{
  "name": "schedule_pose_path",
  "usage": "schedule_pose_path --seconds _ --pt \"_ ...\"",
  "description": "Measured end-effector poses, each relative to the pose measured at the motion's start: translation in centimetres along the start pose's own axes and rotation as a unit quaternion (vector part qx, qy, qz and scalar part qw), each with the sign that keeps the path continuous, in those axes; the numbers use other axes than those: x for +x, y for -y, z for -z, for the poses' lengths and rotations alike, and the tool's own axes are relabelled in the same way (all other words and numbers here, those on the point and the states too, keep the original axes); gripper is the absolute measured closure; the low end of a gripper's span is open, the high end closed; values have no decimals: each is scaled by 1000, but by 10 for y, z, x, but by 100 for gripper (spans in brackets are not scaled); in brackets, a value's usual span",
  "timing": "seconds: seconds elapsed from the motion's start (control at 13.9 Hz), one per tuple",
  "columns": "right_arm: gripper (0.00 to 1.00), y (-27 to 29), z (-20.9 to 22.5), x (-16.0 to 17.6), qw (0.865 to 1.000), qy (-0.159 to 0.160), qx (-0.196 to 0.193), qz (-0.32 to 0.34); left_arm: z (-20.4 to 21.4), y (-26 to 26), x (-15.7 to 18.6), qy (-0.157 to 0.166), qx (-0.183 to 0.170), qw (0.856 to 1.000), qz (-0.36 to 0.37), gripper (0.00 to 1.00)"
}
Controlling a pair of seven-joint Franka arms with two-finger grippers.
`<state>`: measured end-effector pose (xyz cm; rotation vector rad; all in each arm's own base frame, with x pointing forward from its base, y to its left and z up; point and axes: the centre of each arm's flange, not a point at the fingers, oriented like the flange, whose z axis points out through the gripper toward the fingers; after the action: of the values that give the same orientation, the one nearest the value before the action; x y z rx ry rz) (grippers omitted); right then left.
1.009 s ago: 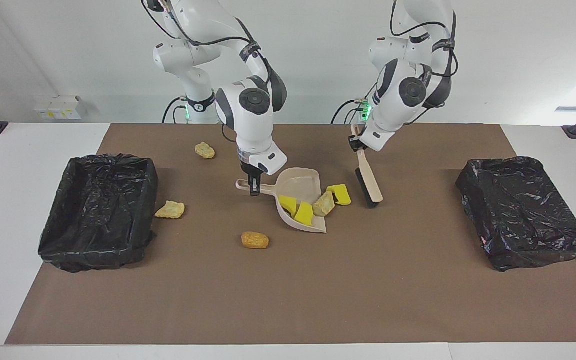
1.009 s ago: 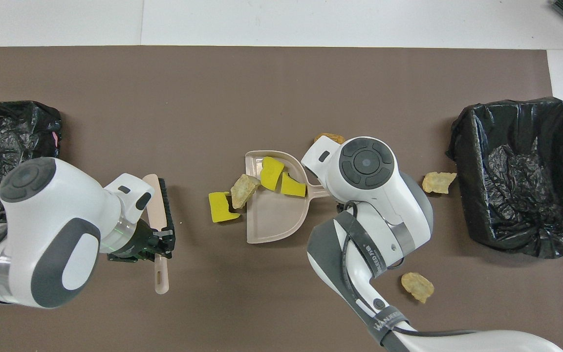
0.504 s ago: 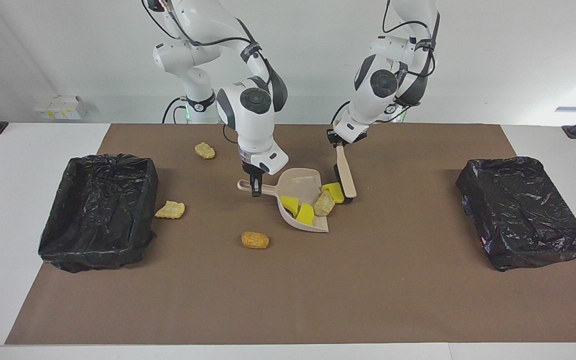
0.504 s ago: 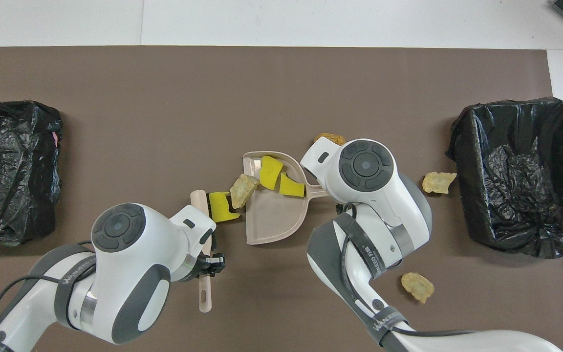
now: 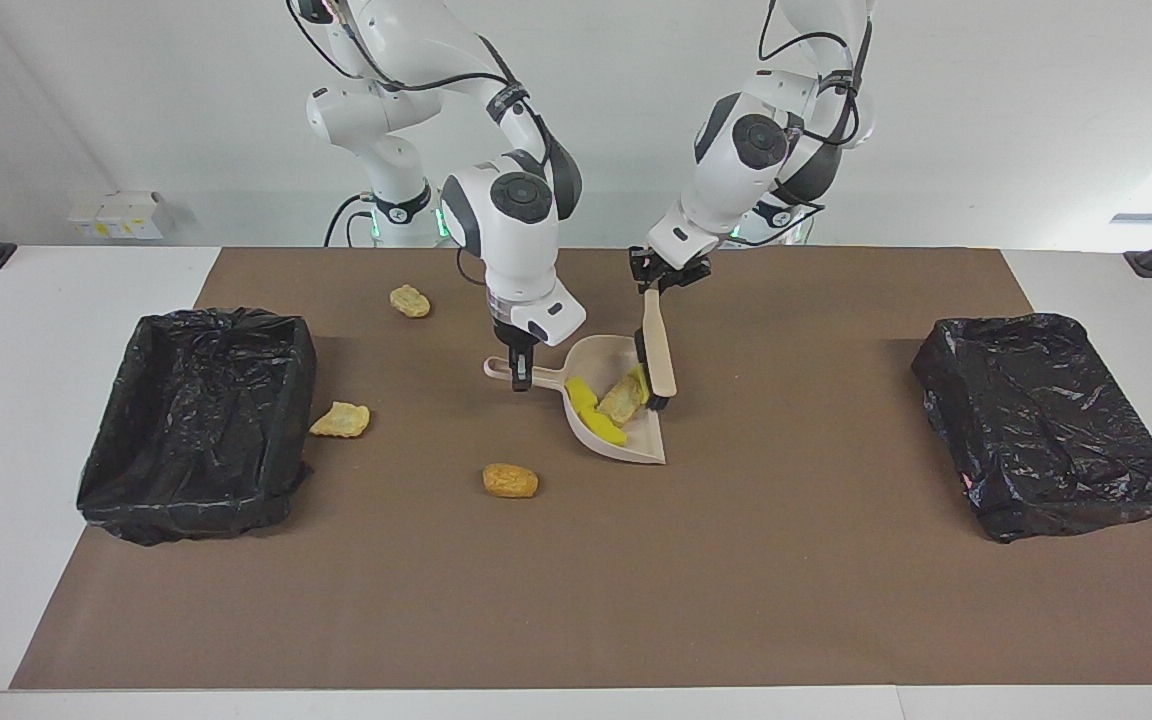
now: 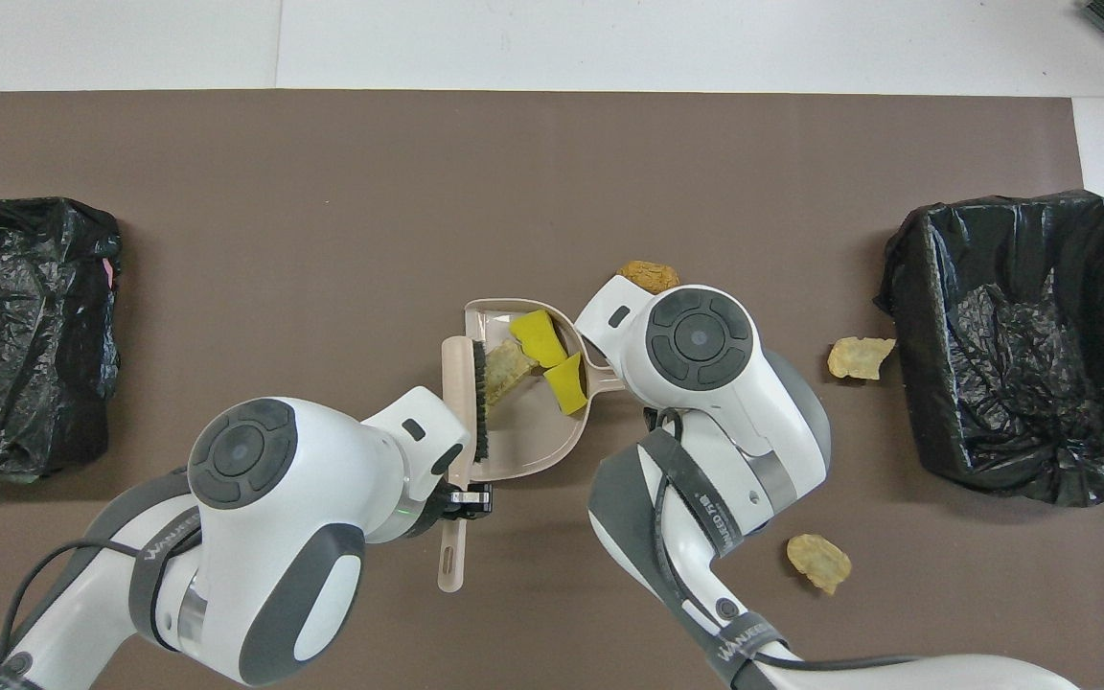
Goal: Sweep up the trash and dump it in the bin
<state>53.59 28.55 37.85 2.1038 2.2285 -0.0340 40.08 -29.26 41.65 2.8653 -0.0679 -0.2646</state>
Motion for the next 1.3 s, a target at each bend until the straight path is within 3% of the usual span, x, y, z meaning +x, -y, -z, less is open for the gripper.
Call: schedule_pose_path --seconds 0.65,0.94,1.08,1.3 --pt "68 0 -4 -4 1000 0 4 -4 6 24 14 0 -2 1000 28 74" --pt "68 0 -5 -4 1000 0 4 -5 20 94 45 -17 30 997 76 74" --pt "68 1 -5 -4 1000 1 4 -5 8 110 46 -4 39 996 80 74" --pt "68 1 -5 -4 1000 1 4 -5 -23 93 29 24 55 997 56 74"
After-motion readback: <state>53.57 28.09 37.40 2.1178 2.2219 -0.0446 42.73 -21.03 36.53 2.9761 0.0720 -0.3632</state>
